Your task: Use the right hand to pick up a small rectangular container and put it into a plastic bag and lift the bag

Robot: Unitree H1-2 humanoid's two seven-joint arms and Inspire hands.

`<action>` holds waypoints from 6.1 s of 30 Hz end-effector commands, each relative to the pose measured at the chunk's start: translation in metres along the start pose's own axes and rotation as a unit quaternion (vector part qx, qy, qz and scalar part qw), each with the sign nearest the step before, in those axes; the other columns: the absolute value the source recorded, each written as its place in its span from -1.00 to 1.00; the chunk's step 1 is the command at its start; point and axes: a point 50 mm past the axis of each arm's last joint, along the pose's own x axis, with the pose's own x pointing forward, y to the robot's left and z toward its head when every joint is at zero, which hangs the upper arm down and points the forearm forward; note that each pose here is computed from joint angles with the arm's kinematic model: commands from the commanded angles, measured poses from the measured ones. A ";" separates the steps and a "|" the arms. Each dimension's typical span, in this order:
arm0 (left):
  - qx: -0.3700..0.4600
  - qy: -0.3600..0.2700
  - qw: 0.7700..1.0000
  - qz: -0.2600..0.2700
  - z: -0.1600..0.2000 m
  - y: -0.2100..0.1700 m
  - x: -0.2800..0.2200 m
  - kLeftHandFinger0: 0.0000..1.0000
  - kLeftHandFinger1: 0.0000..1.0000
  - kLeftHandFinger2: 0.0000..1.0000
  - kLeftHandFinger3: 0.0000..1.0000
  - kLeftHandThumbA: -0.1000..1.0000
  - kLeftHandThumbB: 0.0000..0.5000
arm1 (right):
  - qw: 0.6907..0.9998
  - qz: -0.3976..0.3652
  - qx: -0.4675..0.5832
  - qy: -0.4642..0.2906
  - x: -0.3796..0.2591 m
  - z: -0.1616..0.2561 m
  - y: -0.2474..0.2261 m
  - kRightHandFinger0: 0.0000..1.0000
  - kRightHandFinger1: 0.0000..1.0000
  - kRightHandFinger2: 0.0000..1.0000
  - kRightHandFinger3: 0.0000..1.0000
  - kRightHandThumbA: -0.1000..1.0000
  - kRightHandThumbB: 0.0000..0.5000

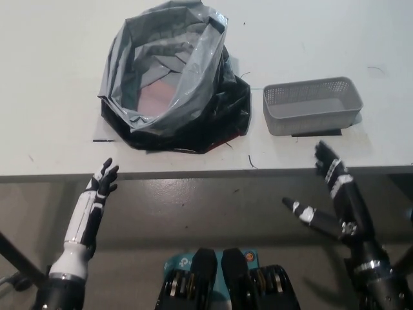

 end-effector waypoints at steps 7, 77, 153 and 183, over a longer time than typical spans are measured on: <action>0.004 -0.052 0.999 -0.008 0.018 0.002 -0.002 1.00 1.00 1.00 1.00 1.00 -0.44 | 0.983 -0.076 -0.093 -0.139 0.009 0.051 -0.014 1.00 1.00 1.00 1.00 0.78 -0.18; 0.024 -0.003 0.999 -0.040 -0.011 -0.003 -0.049 1.00 1.00 1.00 1.00 1.00 -0.24 | 0.685 0.330 -0.568 0.314 0.308 0.184 -0.015 1.00 1.00 1.00 1.00 1.00 1.00; 0.036 -0.020 0.998 -0.045 -0.002 -0.002 -0.041 1.00 1.00 1.00 1.00 1.00 0.10 | 0.661 0.341 -0.611 0.271 0.312 0.132 0.025 1.00 1.00 1.00 1.00 1.00 1.00; 0.052 -0.038 0.997 -0.040 0.007 0.000 -0.028 1.00 1.00 1.00 1.00 1.00 0.09 | 0.681 0.282 -0.603 0.306 0.302 0.101 -0.003 -0.31 -0.09 0.25 0.90 -0.73 0.30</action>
